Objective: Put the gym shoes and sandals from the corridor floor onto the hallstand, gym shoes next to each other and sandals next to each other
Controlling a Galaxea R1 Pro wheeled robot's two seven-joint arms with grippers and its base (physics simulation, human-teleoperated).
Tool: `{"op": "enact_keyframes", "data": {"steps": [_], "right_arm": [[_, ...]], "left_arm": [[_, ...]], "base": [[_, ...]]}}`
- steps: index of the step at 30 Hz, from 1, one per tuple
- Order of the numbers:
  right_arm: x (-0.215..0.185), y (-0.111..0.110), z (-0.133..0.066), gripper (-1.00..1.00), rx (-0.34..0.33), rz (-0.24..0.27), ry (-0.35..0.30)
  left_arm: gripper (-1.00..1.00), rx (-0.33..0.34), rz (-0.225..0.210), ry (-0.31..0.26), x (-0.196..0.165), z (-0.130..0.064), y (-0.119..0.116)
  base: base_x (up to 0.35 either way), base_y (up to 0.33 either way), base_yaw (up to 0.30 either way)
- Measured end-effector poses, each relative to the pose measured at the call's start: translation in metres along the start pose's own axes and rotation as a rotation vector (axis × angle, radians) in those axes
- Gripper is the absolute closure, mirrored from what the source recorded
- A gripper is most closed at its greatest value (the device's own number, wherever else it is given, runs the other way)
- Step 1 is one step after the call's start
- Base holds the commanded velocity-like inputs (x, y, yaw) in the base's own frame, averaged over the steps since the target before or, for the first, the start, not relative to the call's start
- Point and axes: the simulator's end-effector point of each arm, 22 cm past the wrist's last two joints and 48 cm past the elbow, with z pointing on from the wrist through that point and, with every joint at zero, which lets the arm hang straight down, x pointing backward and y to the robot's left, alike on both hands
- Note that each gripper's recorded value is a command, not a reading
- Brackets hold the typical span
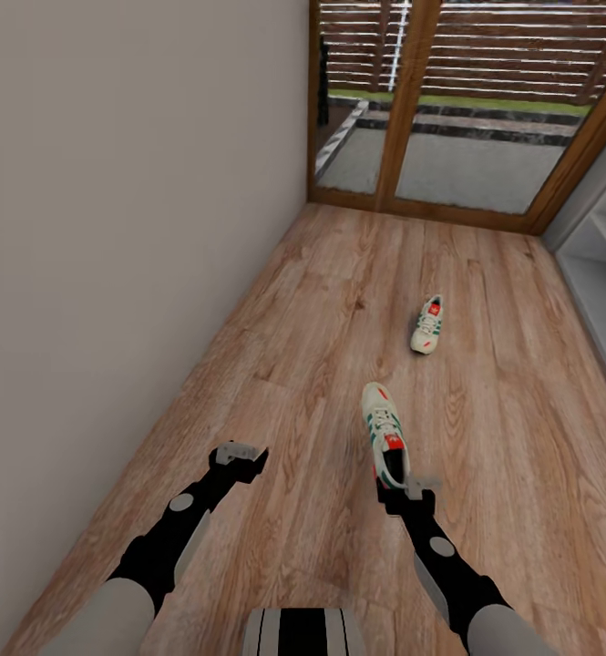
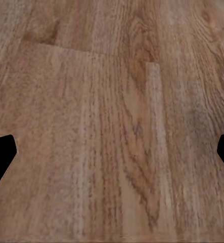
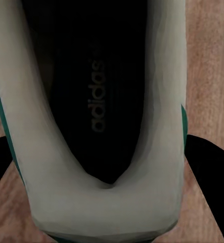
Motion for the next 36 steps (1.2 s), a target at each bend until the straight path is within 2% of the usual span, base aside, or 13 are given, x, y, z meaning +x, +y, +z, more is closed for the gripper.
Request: {"op": "enact_keyframes", "data": {"steps": [4,5,6,11,19,29,32,36], "right_arm": [[-0.012,-0.007,-0.003,1.0,0.006,-0.008,-0.02],[-0.015,-0.02,-0.004,1.0,0.021,-0.016,-0.026],[-0.019,-0.028,-0.005,1.0,0.029,-0.025,-0.033],[-0.035,-0.042,-0.01,1.0,0.041,-0.04,-0.061],[-0.032,-0.045,-0.027,1.0,0.044,-0.045,-0.065],[-0.043,-0.043,-0.042,1.0,0.04,-0.05,-0.088],[-0.02,-0.045,-0.056,1.0,0.041,-0.051,-0.062],[-0.016,-0.045,-0.067,1.0,0.04,-0.052,-0.075]], "left_arm": [[-1.0,-0.035,0.011,0.004,0.001,-0.011,0.015],[-1.0,-0.046,0.012,0.013,0.006,-0.016,0.02],[-1.0,-0.051,0.012,0.016,0.009,-0.019,0.022],[-1.0,-0.057,0.016,0.005,0.003,-0.028,0.022],[-1.0,-0.101,0.025,-0.03,-0.019,-0.037,0.026],[-1.0,-0.111,0.038,-0.088,-0.055,-0.046,0.017],[-1.0,-0.141,0.042,-0.096,-0.061,-0.052,0.027],[-1.0,-0.184,0.036,-0.083,-0.048,-0.064,0.037]], "base": [[0.0,0.0,-0.119],[0.0,0.0,-0.102],[0.0,0.0,-0.098],[0.0,0.0,-0.09],[0.0,0.0,-0.082],[0.0,0.0,-0.029],[0.0,0.0,-0.002],[0.0,0.0,0.0]]}}
